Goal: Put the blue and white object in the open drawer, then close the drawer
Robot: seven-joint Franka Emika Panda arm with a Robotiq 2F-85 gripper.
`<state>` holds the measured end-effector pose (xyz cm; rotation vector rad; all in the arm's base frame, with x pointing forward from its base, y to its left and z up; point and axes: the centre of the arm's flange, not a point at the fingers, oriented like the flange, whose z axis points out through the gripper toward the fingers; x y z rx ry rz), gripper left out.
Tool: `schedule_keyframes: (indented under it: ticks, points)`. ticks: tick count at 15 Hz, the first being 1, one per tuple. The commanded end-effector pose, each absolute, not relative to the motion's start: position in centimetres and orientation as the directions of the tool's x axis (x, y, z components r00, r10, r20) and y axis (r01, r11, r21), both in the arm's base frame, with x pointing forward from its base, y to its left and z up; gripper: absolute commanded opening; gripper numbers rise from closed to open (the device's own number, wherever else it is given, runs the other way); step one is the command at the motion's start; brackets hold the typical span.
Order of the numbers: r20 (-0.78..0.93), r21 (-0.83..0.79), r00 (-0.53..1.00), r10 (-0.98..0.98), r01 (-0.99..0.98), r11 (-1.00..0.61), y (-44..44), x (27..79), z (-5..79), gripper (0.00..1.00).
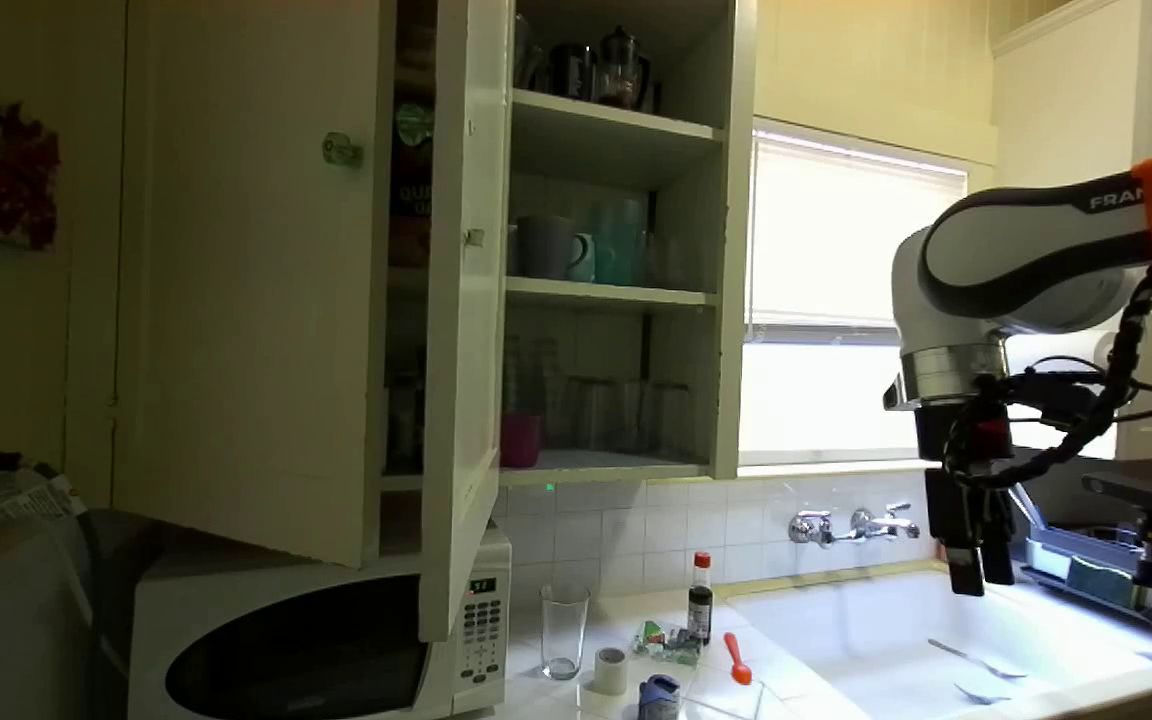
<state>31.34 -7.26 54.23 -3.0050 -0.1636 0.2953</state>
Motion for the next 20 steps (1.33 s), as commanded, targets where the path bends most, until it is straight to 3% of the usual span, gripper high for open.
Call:
schedule_keyframes:
  ticks: [1, 8, 14, 20]
  points:
    - [-0.16, -0.143, 0.979, 0.127, 0.104, -0.984, -7.7, 35.3, 51.4, 1.0]
    - [0.002, -0.004, 0.999, 0.05, 0.05, -0.999, -7.0, 46.5, 42.6, 1.0]
    - [0.106, 0.015, 0.959, -0.262, -0.265, -0.964, -2.7, 56.3, 33.9, 1.0]
    - [0.153, -0.04, 0.869, -0.47, -0.47, -0.882, -3.5, 63.8, 31.8, 1.0]
